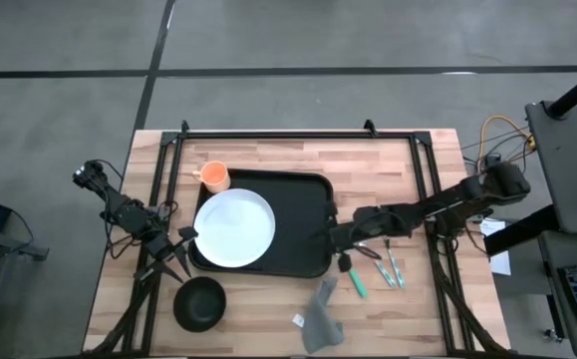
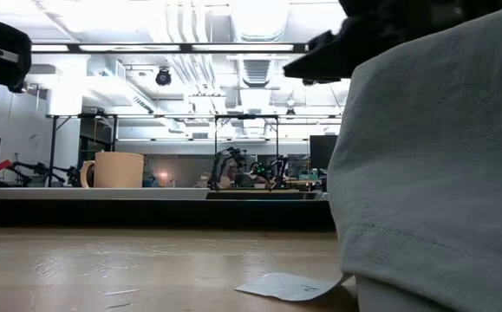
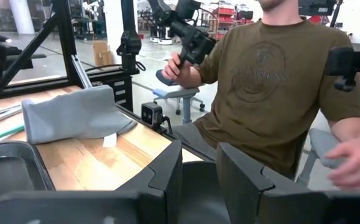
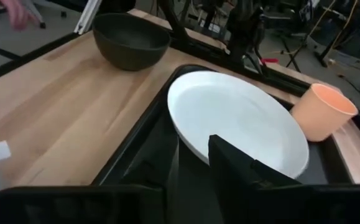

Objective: Set up tray
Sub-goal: Put the black bowl on top of the white plate

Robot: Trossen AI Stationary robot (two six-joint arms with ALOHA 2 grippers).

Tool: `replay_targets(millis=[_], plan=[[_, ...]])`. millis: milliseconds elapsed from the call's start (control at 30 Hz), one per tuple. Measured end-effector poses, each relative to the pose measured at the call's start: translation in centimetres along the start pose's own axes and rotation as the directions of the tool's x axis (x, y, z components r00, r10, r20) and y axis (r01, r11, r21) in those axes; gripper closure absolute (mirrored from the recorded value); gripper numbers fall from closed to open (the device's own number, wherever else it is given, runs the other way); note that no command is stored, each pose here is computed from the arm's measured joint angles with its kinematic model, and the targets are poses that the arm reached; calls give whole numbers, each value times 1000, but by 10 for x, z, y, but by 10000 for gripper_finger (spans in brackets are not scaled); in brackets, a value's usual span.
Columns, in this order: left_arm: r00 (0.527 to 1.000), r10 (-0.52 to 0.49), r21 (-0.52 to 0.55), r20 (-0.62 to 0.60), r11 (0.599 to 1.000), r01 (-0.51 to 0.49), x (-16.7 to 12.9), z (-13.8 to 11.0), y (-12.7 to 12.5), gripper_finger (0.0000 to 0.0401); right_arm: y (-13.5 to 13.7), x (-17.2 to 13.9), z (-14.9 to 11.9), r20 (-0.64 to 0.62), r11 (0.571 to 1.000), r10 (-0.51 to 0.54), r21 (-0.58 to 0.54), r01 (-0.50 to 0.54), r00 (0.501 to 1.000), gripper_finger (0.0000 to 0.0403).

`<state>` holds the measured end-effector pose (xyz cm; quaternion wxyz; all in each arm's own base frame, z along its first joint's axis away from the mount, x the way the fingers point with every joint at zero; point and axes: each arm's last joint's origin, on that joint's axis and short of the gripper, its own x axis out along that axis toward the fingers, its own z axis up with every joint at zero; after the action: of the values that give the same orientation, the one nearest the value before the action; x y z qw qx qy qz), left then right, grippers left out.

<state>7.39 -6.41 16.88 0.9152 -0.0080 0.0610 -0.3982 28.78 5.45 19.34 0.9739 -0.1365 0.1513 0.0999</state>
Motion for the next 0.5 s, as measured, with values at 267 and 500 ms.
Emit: replay_targets(millis=[267, 500], plan=[[1000, 1, -3, -14, 1000, -1, 1, -1, 0, 320, -14, -25, -7, 18, 998, -60, 6, 60, 998, 332], [999, 1, -5, -32, 1000, -1, 2, -2, 0, 320, -29, -57, -30, 5, 986, -148, 80, 147, 989, 321]])
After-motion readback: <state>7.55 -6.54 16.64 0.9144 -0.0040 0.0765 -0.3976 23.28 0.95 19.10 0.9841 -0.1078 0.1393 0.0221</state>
